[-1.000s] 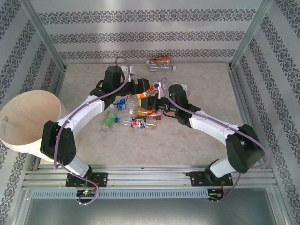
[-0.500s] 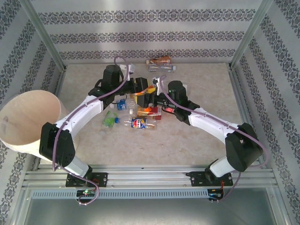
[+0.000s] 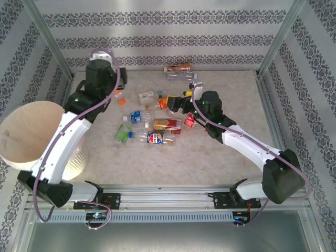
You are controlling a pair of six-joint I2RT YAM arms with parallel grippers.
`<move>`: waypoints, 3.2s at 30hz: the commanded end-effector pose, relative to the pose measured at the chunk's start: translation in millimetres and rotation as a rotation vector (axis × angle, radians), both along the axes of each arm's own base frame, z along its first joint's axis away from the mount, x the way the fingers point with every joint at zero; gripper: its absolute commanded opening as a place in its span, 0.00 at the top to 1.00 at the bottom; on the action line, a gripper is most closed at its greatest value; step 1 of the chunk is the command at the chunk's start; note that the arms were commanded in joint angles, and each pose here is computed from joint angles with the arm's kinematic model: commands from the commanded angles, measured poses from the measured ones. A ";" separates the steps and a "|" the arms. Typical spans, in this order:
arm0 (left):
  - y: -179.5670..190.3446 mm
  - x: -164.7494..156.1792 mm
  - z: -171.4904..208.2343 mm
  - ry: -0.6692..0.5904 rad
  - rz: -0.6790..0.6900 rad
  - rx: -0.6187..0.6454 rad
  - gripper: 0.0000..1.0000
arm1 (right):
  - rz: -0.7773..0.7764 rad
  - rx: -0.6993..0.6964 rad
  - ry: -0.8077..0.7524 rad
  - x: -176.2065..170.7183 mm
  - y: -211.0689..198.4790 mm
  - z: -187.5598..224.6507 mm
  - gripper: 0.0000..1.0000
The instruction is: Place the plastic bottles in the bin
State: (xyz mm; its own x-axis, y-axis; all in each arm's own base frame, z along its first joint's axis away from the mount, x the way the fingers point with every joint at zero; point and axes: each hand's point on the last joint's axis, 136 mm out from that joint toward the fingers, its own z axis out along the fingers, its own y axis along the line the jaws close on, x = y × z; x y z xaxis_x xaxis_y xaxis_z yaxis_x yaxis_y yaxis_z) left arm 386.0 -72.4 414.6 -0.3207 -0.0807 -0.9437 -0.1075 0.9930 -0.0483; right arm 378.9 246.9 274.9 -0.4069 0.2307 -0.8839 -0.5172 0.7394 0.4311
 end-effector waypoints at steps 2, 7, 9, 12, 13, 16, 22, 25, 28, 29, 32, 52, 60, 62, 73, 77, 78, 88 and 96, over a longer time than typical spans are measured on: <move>87.0 -47.6 37.1 0.007 0.356 0.317 0.51 | -0.161 0.038 0.062 18.4 -33.2 -12.2 0.02; 171.4 -106.0 63.6 0.062 0.727 0.406 0.51 | -0.190 0.075 0.111 28.9 -42.0 -19.0 0.02; 196.1 -123.7 61.2 0.082 0.804 0.388 0.52 | -0.181 0.081 0.121 31.9 -41.4 -18.4 0.02; 227.7 -147.9 49.8 0.116 0.906 0.352 0.52 | -0.161 0.083 0.139 35.4 -38.4 -19.3 0.02; 235.6 -152.7 44.7 0.126 0.930 0.343 0.52 | -0.156 0.084 0.144 36.3 -37.3 -19.8 0.02; 262.3 -168.4 23.0 0.198 1.017 0.328 0.53 | -0.142 0.092 0.171 38.4 -34.0 -23.7 0.02; 308.8 -186.4 -46.0 0.379 1.082 0.175 0.56 | -0.128 0.104 0.193 39.3 -31.2 -28.2 0.02; 327.6 -202.2 -71.5 0.475 1.150 0.152 0.55 | -0.128 0.096 0.191 37.5 -32.8 -27.7 0.02; 337.7 -214.8 -87.5 0.524 1.210 0.154 0.54 | -0.132 0.081 0.185 36.7 -35.1 -27.9 0.02; 341.3 -219.6 -91.2 0.536 1.239 0.164 0.53 | -0.135 0.078 0.184 36.3 -35.6 -27.9 0.02; 348.9 -227.0 -109.7 0.569 1.263 0.106 0.52 | -0.136 0.074 0.189 35.6 -36.3 -29.0 0.02; 340.9 -230.0 -107.6 0.431 1.252 -0.113 0.15 | -0.165 0.047 0.234 30.5 -44.0 -49.3 0.02; 268.5 -161.4 -79.6 0.171 0.889 -0.295 0.07 | -0.331 0.063 0.398 28.8 -83.8 -84.0 0.02; 248.2 -149.6 -69.0 0.117 0.823 -0.307 0.04 | -0.397 0.078 0.463 28.6 -99.8 -94.8 0.02; 113.2 -65.5 -32.2 -0.068 0.126 -0.639 0.00 | -0.727 0.317 0.866 -3.8 -149.6 -148.5 0.02; 57.9 -42.2 -27.0 -0.046 -0.120 -0.689 0.00 | -0.781 0.340 0.833 -1.6 -163.9 -147.8 0.03; 45.1 -39.0 -27.6 -0.033 -0.164 -0.690 0.00 | -0.774 0.316 0.820 1.6 -167.2 -145.9 0.03; -18.9 -19.4 -69.0 0.107 -0.345 -0.676 0.00 | -0.215 -0.332 0.578 45.1 -139.4 -129.9 0.05; -9.3 -14.8 -76.7 0.117 -0.286 -0.637 0.00 | 0.177 -0.835 0.412 48.4 -132.3 -169.8 0.13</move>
State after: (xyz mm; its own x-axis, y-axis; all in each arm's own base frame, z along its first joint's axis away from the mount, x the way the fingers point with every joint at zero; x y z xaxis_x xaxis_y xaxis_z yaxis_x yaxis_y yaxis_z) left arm 368.8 -83.9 327.0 -0.5480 -0.5201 -0.6551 0.0875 0.7432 -0.6633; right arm 439.2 116.9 125.9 -0.7694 -0.2189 -0.6001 -0.3382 0.9366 0.0918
